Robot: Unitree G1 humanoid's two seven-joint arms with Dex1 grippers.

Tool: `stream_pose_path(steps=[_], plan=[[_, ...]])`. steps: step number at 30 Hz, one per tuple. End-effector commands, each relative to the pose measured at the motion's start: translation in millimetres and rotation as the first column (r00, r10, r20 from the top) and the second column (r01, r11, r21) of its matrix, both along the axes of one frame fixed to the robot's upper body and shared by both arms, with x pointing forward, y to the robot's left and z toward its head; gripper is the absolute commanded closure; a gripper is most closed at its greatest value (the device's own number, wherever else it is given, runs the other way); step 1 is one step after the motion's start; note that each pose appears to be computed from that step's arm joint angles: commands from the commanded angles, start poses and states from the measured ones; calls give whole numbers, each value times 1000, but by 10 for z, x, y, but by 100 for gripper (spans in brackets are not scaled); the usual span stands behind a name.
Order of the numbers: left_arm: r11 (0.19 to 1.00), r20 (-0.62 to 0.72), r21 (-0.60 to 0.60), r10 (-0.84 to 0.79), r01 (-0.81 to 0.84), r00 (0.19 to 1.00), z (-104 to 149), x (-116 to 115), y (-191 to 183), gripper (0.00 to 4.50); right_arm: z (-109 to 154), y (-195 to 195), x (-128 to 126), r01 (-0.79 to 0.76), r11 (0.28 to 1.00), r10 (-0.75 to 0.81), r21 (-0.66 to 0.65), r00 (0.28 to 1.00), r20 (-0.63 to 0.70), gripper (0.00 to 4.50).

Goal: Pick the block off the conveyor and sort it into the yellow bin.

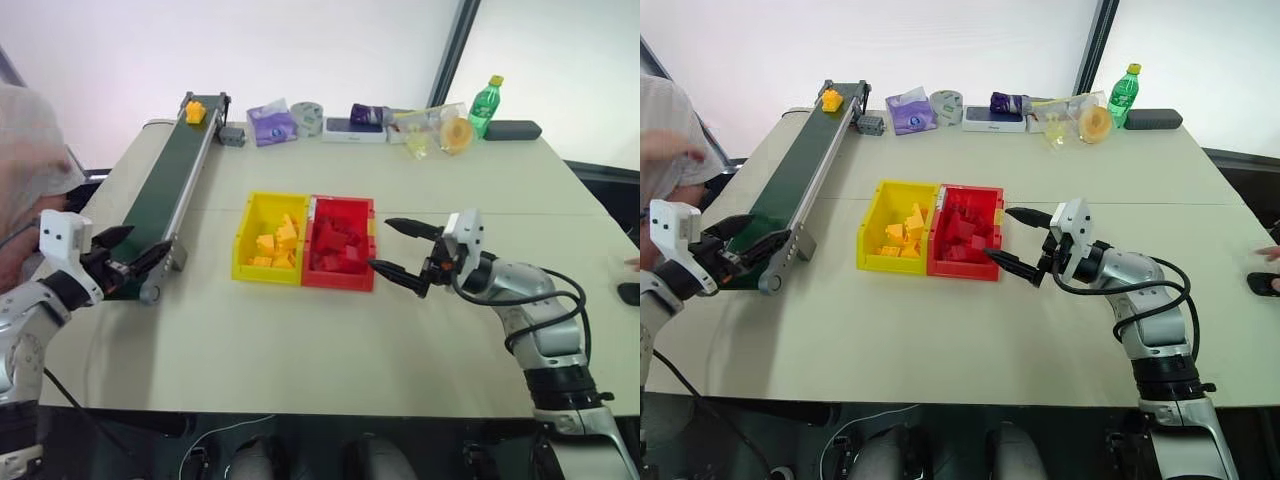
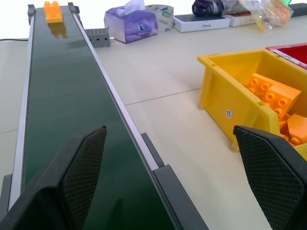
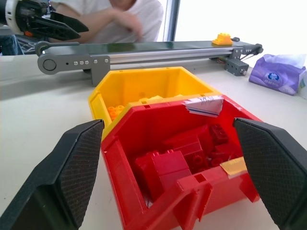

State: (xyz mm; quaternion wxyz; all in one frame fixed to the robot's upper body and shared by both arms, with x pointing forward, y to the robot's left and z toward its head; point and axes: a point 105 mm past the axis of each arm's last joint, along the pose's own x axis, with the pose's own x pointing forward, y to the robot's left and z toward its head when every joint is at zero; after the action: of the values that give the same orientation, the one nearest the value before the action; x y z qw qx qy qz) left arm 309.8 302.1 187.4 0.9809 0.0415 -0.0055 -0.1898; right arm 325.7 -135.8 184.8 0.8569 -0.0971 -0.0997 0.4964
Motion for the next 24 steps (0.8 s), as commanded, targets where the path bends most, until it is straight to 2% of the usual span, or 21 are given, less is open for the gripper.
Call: stream_pose_path(steps=[1, 7, 18, 24], plan=[[1000, 41, -7, 17, -16, 999, 152, -110, 73, 5, 130, -9, -5, -9, 1000, 9, 2, 999, 47, 0], [997, 53, 36, 69, -71, 996, 148, -134, 135, 5, 130, 39, 19, -23, 1000, 23, 6, 999, 44, 0], [988, 92, 8, 152, -153, 984, 166, -178, 278, 5, 136, 81, 28, -49, 999, 49, 4, 998, 42, 0], [979, 108, 56, 187, -194, 976, 172, -132, 328, 5, 158, 118, 20, -65, 998, 65, 7, 997, 42, 0]])
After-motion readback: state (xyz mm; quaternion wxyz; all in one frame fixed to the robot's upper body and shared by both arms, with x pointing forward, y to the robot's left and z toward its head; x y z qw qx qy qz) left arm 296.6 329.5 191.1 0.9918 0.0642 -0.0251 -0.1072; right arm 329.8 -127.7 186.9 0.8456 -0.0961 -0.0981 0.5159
